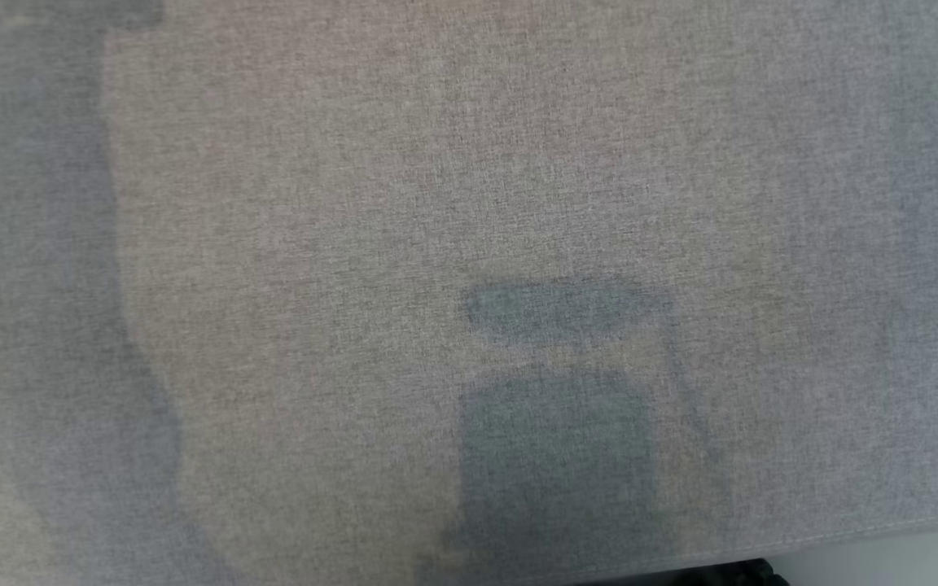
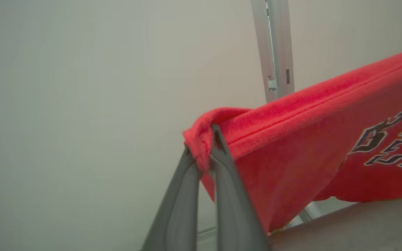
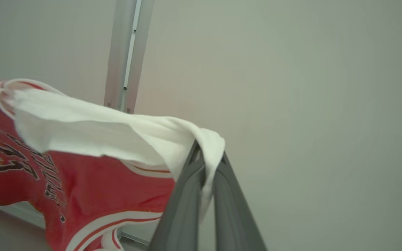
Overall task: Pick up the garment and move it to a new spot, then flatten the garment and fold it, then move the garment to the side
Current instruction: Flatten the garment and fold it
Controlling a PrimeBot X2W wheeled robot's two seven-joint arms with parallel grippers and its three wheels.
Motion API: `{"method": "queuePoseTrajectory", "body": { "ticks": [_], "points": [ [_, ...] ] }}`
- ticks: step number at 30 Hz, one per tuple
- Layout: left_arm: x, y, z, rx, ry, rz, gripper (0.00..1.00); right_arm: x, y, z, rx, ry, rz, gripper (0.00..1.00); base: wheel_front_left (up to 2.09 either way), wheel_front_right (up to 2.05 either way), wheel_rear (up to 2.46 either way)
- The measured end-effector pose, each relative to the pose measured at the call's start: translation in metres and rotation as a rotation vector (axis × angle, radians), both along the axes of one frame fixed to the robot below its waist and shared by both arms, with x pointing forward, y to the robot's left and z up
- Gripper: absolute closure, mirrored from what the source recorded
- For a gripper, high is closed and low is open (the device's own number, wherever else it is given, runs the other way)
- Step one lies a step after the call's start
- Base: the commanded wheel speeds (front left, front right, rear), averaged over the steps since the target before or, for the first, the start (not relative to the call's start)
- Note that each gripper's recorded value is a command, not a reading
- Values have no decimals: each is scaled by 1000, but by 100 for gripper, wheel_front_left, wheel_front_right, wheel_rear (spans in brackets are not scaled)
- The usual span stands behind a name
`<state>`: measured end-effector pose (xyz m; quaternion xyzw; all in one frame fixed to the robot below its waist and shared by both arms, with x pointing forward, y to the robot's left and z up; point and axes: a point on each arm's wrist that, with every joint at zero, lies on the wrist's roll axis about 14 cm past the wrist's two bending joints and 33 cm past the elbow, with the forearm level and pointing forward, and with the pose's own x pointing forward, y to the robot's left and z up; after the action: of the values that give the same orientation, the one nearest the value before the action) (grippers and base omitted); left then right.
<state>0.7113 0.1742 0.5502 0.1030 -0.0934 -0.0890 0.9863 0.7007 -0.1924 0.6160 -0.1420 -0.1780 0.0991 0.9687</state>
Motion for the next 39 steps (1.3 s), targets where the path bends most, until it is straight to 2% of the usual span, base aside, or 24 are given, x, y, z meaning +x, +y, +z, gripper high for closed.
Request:
{"method": "queuePoseTrajectory", "body": {
  "ticks": [6, 8, 9, 13, 14, 19, 29, 39],
  "points": [
    [-42, -3, -116, -102, 221, 10, 100, -44, 6, -103, 87, 203, 62, 100, 0, 0, 0],
    [-63, -5, -137, -145, 270, 22, 100, -64, 2, -121, 132, 249, 60, 100, 0, 0, 0],
    [-84, -5, -153, -189, 312, 43, 100, -88, -3, -138, 183, 299, 49, 100, 0, 0, 0],
    [-129, -3, -175, -253, 390, 83, 100, -142, -7, -176, 241, 430, 26, 100, 0, 0, 0],
    [-129, -3, -175, -253, 390, 83, 100, -142, -7, -176, 241, 430, 26, 100, 0, 0, 0],
    [-188, -2, -188, -283, 473, 112, 100, -201, -11, -198, 325, 539, -15, 100, 0, 0, 0],
    [-292, 5, -190, -346, 561, 193, 100, -290, -9, -206, 404, 645, -53, 100, 0, 0, 0],
    [-371, 13, -186, -353, 587, 229, 100, -367, 3, -212, 471, 724, -22, 100, 0, 0, 0]
  ]
}}
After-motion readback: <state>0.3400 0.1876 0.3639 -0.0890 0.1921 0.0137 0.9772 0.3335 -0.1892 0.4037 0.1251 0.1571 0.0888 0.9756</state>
